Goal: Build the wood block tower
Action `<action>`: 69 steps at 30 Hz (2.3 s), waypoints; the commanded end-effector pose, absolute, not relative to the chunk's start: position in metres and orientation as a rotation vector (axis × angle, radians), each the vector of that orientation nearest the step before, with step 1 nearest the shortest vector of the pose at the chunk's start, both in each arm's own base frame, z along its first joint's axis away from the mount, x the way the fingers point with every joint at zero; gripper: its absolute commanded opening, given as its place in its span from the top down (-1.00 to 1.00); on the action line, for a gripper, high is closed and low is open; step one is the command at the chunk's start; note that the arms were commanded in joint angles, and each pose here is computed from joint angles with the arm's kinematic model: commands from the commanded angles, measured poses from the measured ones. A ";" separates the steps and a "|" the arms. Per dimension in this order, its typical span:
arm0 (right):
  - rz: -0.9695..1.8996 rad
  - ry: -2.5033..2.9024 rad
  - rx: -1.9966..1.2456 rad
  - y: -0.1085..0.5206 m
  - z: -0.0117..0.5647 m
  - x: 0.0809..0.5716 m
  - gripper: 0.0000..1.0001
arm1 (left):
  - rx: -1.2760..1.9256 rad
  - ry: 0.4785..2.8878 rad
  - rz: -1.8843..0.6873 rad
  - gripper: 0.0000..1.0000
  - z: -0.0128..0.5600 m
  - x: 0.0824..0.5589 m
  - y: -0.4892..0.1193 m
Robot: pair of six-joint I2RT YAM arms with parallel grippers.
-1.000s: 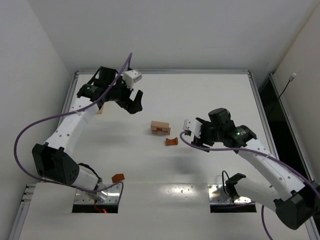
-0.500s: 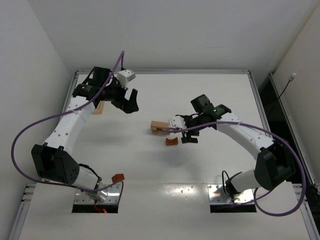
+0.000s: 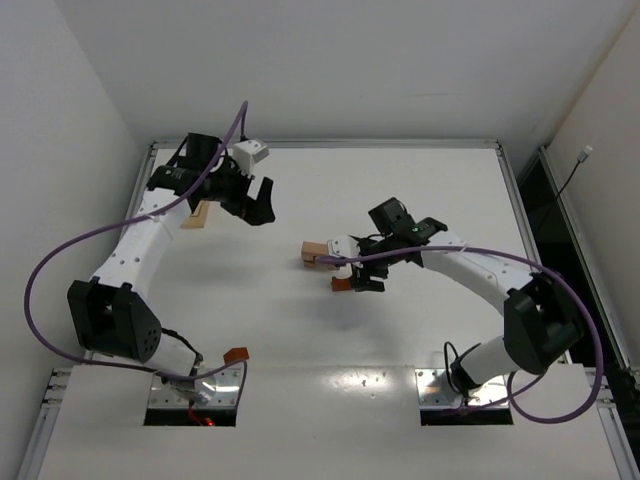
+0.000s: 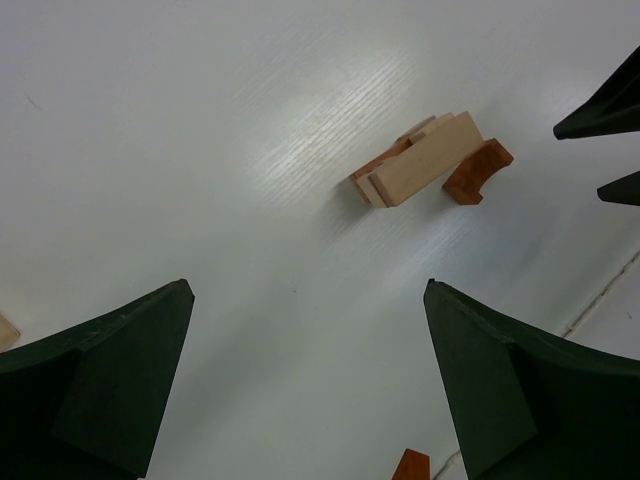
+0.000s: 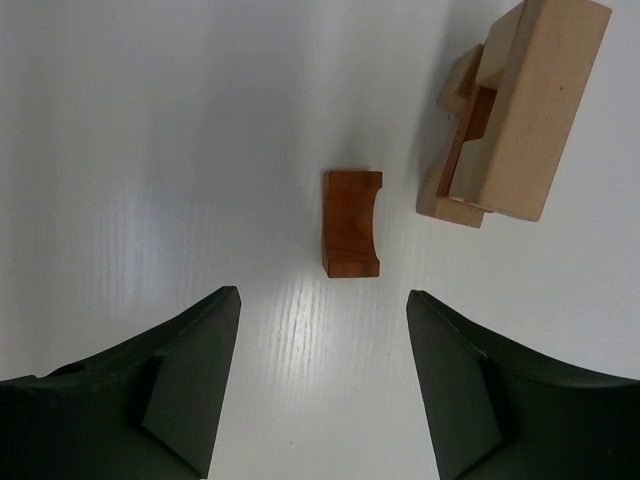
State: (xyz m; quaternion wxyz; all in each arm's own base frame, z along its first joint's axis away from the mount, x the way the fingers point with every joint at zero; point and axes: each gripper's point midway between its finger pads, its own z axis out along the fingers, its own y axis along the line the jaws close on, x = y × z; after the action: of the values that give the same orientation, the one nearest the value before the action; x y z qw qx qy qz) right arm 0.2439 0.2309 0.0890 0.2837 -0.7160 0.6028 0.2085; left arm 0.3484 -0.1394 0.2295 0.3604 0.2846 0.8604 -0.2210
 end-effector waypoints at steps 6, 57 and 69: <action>0.539 1.687 -1.874 0.242 0.075 0.257 -0.28 | 0.727 2.191 -0.572 -0.98 0.233 0.364 -0.139; 0.469 1.840 -2.078 0.240 0.012 0.272 0.01 | 0.725 2.236 -0.573 -0.98 0.211 0.381 -0.131; 0.456 1.857 -2.135 0.231 0.004 0.251 0.47 | 0.741 2.234 -0.594 -0.98 0.208 0.381 -0.134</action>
State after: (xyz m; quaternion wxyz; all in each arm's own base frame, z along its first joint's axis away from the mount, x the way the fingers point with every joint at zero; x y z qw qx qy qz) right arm 0.2600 0.2329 0.0024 0.1453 -0.7317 0.6471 0.1576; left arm 0.3713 -0.1327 0.1899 0.3216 0.2766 0.8778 -0.2227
